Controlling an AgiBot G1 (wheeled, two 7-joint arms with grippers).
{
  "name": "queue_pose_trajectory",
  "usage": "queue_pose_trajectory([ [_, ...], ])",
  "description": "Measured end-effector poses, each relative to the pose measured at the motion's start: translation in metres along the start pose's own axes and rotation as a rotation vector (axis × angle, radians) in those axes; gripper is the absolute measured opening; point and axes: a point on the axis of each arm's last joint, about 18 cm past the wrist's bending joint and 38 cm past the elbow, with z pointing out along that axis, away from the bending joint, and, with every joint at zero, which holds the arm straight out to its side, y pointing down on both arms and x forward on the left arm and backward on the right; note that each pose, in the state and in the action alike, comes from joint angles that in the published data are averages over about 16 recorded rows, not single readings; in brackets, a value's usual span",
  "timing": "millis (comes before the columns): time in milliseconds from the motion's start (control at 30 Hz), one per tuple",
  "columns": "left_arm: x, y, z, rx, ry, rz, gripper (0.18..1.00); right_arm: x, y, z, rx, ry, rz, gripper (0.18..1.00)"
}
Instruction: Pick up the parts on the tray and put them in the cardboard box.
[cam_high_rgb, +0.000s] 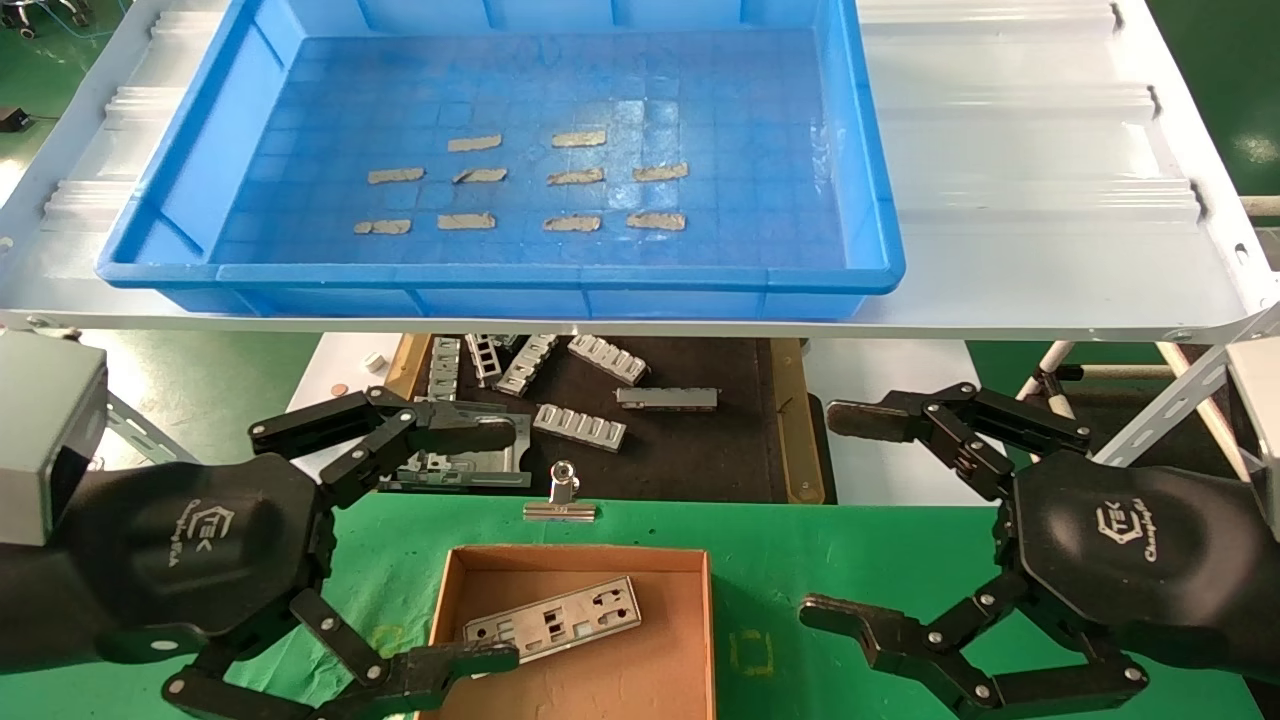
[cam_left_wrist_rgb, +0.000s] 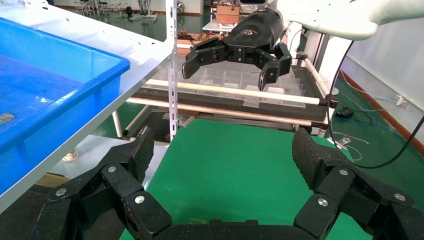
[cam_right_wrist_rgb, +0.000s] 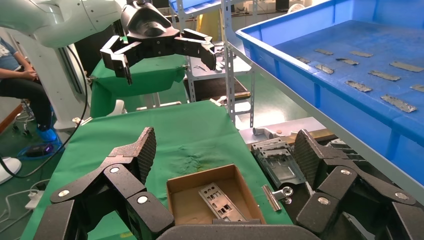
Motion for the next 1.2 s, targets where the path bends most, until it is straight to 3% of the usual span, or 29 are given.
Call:
queue_pose_trajectory([
  [1200,0.0,0.0,0.0,0.0,0.0,0.0,1.001,0.0,0.0,0.0,0.0,0.0,0.0,1.001],
])
